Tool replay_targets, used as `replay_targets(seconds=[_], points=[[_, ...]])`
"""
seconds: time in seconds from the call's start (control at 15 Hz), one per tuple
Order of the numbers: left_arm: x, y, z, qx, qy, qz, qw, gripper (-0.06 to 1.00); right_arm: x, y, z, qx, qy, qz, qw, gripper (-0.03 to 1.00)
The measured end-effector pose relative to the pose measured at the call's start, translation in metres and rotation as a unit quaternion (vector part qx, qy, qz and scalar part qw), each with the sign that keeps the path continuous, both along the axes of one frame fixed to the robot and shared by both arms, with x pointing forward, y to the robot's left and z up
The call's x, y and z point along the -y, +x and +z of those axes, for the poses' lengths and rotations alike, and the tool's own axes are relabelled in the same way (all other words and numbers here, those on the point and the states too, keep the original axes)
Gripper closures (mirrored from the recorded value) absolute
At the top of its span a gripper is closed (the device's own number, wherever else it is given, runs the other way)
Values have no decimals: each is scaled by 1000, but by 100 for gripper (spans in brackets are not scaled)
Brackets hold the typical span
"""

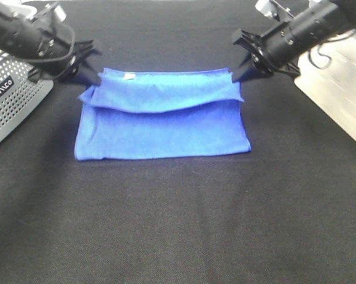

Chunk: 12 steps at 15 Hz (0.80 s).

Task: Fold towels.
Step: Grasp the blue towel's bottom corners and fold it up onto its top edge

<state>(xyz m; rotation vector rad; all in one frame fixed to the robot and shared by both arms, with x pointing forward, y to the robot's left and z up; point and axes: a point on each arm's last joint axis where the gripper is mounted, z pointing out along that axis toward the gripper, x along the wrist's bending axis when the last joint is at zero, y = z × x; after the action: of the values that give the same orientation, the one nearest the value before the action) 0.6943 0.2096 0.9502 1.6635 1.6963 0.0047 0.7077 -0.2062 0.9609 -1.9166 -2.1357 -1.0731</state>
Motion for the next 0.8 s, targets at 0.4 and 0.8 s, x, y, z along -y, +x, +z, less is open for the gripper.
replay_targets(seconds=[0.4, 0.8], points=[[2, 77, -23, 99, 15, 29, 995, 93, 0, 75, -27, 89, -45, -4, 995, 97], [22, 107, -67, 181, 72, 41, 980, 80, 5, 100, -67, 138, -70, -43, 987, 91]])
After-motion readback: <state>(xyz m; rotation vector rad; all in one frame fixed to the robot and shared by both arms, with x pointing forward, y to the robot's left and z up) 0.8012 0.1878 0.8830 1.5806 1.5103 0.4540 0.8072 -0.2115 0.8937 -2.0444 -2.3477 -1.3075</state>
